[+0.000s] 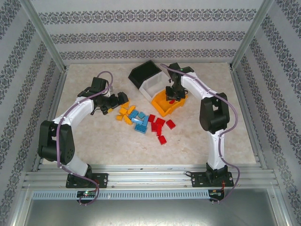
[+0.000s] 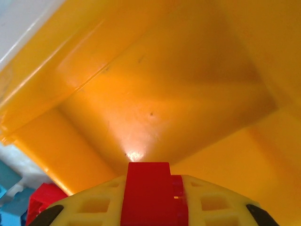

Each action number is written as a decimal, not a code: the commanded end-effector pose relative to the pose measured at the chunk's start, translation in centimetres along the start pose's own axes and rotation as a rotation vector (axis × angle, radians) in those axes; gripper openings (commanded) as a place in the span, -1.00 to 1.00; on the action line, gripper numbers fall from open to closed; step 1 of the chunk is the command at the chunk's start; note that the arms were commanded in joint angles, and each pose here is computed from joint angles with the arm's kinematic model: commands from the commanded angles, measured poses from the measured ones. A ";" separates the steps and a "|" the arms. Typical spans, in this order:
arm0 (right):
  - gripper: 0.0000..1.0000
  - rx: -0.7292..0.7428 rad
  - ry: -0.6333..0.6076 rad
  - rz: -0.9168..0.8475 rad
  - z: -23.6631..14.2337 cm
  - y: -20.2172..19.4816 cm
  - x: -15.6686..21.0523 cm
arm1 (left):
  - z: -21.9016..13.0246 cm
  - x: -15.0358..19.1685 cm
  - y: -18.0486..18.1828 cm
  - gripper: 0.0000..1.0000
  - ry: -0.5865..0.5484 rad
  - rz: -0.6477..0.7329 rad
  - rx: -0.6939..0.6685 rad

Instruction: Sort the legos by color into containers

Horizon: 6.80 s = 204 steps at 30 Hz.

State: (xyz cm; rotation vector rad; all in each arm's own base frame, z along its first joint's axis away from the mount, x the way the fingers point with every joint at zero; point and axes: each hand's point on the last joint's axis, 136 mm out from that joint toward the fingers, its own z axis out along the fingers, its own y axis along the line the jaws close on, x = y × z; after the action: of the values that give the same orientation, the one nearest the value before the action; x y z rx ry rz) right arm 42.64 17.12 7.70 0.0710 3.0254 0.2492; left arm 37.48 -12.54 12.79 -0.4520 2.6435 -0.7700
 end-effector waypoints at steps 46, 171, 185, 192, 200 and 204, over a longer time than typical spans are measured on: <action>0.00 0.004 -0.151 0.012 -6.2 1.0 -1.5 | 2.1 -0.3 -1.1 1.00 0.063 -0.007 0.060; -0.24 -0.244 -0.082 0.639 -2.0 -2.2 -1.4 | 0.2 2.0 -0.7 1.00 0.052 0.030 0.000; -0.08 -0.222 -0.017 0.625 1.2 -2.7 -1.5 | -0.1 1.9 -0.6 1.00 0.041 0.027 -0.012; 0.02 -0.235 -0.039 0.620 0.7 -2.6 -2.1 | 0.1 1.5 -0.7 1.00 0.041 0.027 -0.011; 0.04 -0.261 -0.096 0.575 -1.6 -2.1 -3.3 | 0.8 1.0 -1.0 1.00 0.045 0.024 -0.002; 0.04 -0.287 -0.155 0.522 -4.1 -1.3 -4.1 | 0.9 0.8 -0.9 1.00 0.041 0.027 -0.012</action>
State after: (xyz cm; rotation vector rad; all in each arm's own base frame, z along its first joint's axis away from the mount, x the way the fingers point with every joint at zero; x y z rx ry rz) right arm 45.28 14.97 8.12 0.9133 2.7958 0.6497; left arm 36.78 -13.82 11.85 -0.4289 2.6924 -0.7785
